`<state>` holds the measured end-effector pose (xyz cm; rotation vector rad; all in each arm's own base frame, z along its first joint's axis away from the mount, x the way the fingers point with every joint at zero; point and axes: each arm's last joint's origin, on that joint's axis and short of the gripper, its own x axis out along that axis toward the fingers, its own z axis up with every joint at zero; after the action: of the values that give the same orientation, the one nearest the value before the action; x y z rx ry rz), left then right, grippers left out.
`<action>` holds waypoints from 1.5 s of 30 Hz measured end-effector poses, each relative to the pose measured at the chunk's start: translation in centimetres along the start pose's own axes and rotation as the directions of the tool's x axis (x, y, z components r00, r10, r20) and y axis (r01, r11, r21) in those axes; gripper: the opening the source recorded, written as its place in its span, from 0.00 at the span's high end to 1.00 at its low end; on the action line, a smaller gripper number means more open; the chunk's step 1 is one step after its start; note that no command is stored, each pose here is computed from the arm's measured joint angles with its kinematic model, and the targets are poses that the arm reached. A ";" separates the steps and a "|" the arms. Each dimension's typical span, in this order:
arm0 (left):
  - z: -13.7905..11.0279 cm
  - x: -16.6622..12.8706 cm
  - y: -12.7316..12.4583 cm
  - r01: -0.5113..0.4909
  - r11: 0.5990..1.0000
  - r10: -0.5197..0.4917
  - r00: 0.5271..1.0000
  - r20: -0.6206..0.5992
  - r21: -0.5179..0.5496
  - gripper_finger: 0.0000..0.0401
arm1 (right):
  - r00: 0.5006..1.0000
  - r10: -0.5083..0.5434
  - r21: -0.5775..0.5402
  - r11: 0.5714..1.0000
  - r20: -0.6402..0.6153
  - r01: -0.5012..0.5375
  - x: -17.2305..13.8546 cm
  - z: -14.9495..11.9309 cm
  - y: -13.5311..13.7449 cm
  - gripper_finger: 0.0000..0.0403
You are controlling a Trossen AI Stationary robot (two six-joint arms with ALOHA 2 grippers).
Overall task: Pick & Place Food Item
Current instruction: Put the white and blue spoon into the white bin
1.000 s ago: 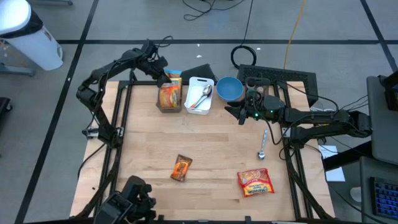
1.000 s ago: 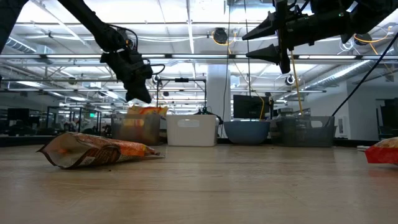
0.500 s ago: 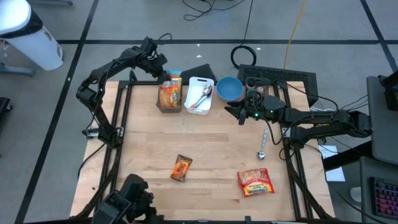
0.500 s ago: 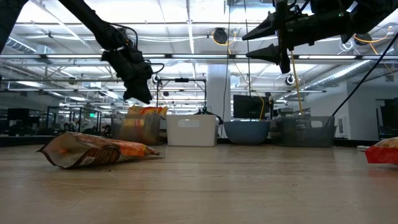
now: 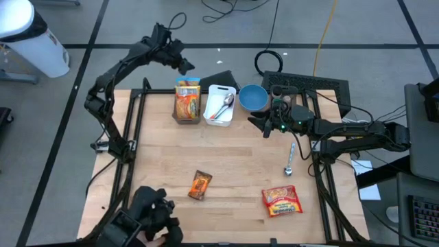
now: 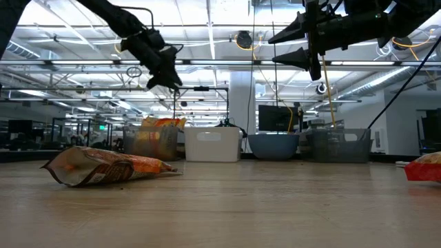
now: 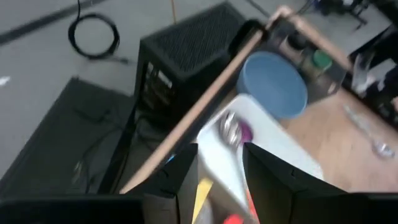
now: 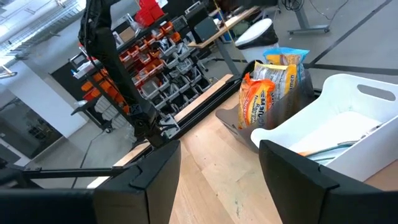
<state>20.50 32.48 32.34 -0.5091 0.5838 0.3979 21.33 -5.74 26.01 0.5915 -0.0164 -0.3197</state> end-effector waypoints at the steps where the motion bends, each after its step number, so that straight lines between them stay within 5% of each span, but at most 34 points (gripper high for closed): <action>1: 0.4 0.0 -0.2 0.002 1.000 -0.002 1.000 0.019 0.001 0.67 | 1.000 0.000 0.000 1.000 0.000 0.000 0.0 0.0 0.0 0.47; 11: 3.1 0.9 -2.9 0.088 0.994 -0.074 0.975 0.210 -0.062 0.67 | 1.000 0.000 -0.006 1.000 0.000 0.000 0.0 0.0 0.0 0.47; 18: 3.9 0.8 -5.5 0.246 0.969 -0.241 0.939 0.244 0.010 0.67 | 1.000 0.000 -0.006 1.000 0.000 0.000 0.0 0.0 0.0 0.47; 23: 3.7 -1.8 -8.7 0.290 0.952 -0.304 0.926 0.225 0.093 0.67 | 1.000 0.002 -0.006 1.000 -0.001 -0.002 0.0 0.0 0.0 0.47; 33: -0.3 -9.4 -16.6 0.280 0.921 -0.305 0.951 0.055 0.269 0.67 | 0.997 0.080 -0.013 0.997 0.013 -0.080 0.0 0.3 0.5 0.47; 45: -6.2 -12.6 -23.6 0.436 0.821 -0.379 0.899 -0.220 0.368 0.67 | 0.994 0.111 -0.006 0.994 0.005 -0.111 -0.7 -1.9 4.0 0.55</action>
<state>19.81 7.40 43.54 -0.2439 0.6518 -0.1773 22.04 -1.35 26.66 0.5818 -0.0533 -0.2137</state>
